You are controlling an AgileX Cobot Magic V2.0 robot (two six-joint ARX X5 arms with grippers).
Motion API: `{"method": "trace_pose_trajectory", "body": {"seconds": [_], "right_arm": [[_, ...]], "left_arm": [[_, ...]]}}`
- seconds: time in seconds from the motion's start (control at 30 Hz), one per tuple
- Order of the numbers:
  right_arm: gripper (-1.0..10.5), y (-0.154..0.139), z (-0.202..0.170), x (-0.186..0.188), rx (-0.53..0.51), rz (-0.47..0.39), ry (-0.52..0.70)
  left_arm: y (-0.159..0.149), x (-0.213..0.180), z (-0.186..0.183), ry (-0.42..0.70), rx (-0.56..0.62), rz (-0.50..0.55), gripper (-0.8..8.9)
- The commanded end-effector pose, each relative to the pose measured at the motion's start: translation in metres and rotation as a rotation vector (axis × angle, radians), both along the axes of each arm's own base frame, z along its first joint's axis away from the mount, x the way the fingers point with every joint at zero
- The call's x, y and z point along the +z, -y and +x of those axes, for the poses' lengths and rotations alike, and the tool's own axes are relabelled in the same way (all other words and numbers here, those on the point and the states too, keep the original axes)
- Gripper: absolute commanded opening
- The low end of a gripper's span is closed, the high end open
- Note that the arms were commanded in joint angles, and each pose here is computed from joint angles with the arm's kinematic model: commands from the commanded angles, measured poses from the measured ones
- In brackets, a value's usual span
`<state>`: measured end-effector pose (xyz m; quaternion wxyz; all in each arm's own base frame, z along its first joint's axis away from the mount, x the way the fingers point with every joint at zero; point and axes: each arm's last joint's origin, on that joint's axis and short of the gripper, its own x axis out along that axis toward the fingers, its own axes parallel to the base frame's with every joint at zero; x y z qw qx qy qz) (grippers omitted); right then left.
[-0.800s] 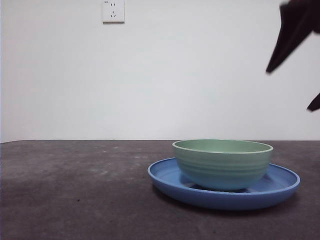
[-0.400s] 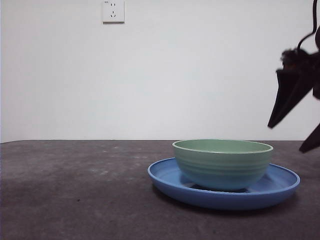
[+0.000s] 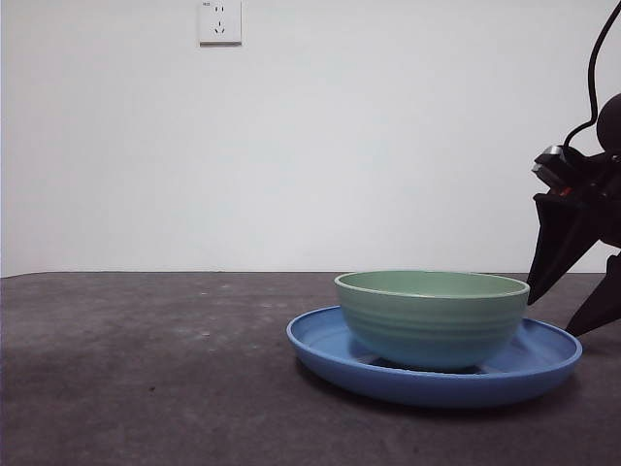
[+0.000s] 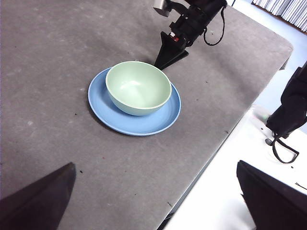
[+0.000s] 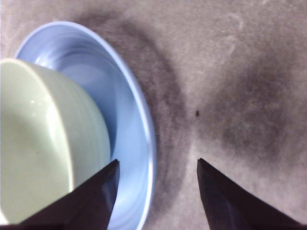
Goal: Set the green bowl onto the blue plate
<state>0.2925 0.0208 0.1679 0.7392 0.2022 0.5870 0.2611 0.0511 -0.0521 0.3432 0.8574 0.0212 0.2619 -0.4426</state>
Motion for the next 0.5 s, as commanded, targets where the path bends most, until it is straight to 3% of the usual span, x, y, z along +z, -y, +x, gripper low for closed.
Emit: {"method": "trace_pose_trajectory", "body": {"seconds": [0.03,0.5], "right_arm": [[2.2,-0.003,0.007,-0.006,0.031,0.034,0.005],[1.4,-0.015,0.011,-0.017,0.059,-0.004,-0.001]], "left_arm": [[0.001,0.004,0.000,0.013,-0.005,-0.015,5.62],[0.001,0.004,0.000,0.014,-0.005,-0.015,5.62]]}}
